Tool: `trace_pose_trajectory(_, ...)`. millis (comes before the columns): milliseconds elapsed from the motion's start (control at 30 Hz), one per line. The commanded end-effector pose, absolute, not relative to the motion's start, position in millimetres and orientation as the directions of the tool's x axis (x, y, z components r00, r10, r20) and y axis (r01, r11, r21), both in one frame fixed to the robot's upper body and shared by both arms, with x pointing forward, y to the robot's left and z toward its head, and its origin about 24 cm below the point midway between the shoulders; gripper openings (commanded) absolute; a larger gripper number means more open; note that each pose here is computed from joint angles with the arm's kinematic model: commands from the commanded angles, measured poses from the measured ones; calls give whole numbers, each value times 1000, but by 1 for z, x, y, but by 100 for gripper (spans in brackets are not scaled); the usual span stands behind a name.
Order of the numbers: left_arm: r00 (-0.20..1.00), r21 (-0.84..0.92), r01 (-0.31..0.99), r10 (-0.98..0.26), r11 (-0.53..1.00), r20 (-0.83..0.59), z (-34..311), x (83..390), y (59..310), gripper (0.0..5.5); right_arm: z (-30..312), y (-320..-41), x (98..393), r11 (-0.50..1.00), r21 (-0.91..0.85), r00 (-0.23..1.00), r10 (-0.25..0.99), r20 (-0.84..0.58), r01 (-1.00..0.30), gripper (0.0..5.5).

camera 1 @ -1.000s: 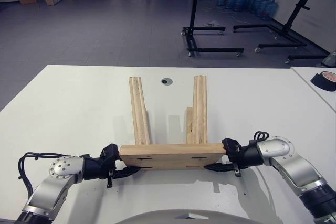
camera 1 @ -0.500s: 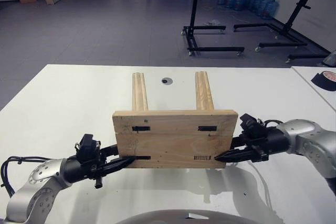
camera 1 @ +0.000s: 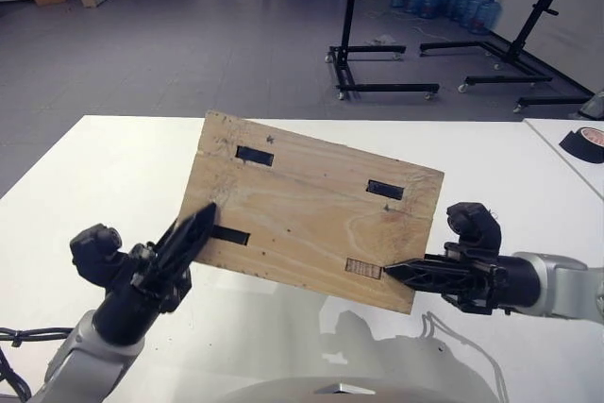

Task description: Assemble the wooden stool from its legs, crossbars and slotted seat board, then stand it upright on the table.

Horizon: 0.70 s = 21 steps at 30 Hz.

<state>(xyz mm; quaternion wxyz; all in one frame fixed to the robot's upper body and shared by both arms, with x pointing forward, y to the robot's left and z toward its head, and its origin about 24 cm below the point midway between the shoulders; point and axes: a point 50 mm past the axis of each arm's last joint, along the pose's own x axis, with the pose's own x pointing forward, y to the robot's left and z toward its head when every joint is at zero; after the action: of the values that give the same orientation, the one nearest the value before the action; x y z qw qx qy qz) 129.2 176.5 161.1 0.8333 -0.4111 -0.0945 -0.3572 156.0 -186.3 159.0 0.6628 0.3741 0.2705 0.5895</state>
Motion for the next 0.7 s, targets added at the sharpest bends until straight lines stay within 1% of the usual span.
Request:
trace_pose_trajectory(33,699,-570,707,-536,419,473,184,132,162,179,158,-169,151,132,824,344,936,80,-550,142)
trace_pose_trajectory(133,736,-598,665,-529,448,422,179,132,161,179,166,-168,170,184,809,512,843,162,-559,143)
trace_pose_trajectory(233,780,-630,615,-482,474,399,178,138,157,179,173,-164,180,208,816,624,749,222,-540,145)
trace_pose_trajectory(300,818,-662,567,-428,490,384,180,148,155,179,176,-155,184,212,841,683,694,228,-497,148)
trace_pose_trajectory(400,850,-696,521,-374,494,371,185,160,153,179,182,-145,189,204,884,755,618,218,-421,150)
trace_pose_trajectory(500,895,-750,440,-309,495,321,186,178,148,179,194,-135,197,159,914,800,554,231,-374,150)
trace_pose_trajectory(600,922,-782,371,-301,501,244,179,190,141,179,202,-135,211,117,949,858,471,206,-292,150)
trace_pose_trajectory(700,948,-782,287,-284,553,148,170,200,139,179,207,-136,221,100,971,897,413,159,-218,150)
